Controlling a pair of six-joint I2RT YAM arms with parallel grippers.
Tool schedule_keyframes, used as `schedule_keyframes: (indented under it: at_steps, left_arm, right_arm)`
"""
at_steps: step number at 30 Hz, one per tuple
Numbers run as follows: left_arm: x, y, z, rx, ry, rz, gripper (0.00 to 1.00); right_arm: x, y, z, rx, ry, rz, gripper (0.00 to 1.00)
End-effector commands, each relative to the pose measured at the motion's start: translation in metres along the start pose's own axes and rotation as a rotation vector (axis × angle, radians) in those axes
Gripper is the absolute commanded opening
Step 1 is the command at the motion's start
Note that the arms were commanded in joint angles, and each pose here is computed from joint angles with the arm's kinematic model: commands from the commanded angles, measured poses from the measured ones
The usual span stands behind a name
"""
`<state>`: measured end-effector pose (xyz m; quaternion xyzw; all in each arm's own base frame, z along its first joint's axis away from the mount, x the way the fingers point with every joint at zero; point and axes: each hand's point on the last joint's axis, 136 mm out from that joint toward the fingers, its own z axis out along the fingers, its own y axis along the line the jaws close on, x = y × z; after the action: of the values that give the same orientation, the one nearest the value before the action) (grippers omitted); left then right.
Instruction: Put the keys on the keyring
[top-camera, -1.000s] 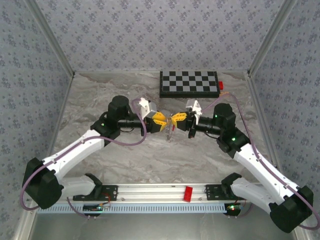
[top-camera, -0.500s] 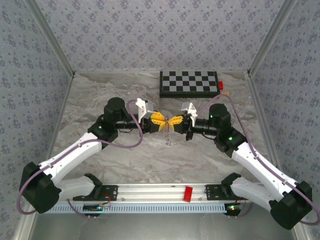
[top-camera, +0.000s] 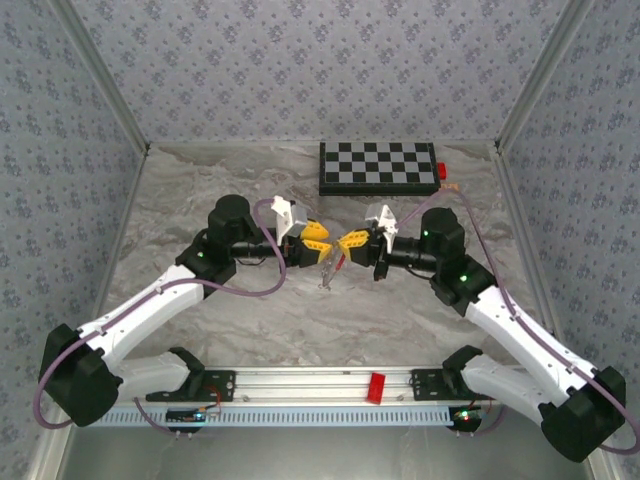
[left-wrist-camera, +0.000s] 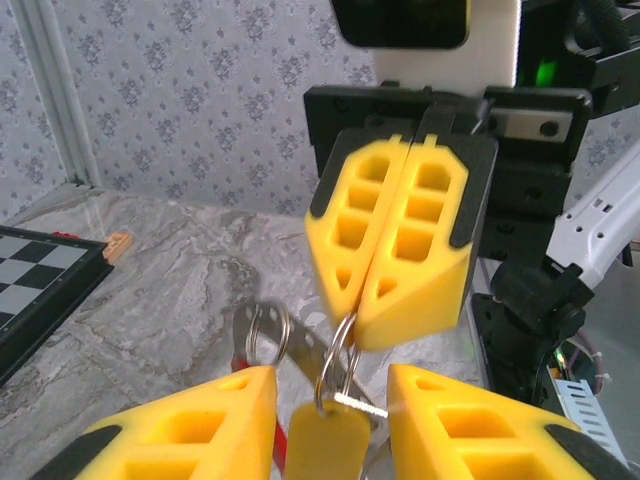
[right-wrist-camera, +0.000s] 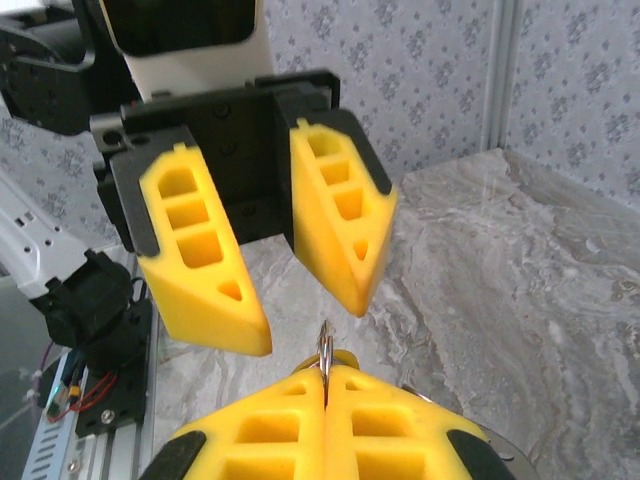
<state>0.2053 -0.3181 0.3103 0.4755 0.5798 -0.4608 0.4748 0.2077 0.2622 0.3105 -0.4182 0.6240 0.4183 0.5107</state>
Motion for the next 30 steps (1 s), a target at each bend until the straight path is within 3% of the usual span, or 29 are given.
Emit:
schedule_keyframes:
  at_steps: [1, 26, 30]
  left_arm:
    - [0.000, 0.008, 0.004, -0.034, -0.002, 0.012, 0.35]
    - [-0.014, -0.003, -0.001, -0.023, -0.044, 0.048, 0.27]
    - [-0.012, 0.000, 0.000, -0.038, -0.036, 0.044, 0.32]
  right_arm:
    - [-0.017, -0.001, -0.008, 0.022, -0.075, -0.004, 0.00]
    - [-0.008, 0.010, -0.005, -0.035, -0.045, 0.002, 0.00]
    - [-0.009, 0.013, -0.004, -0.044, -0.043, -0.005, 0.00]
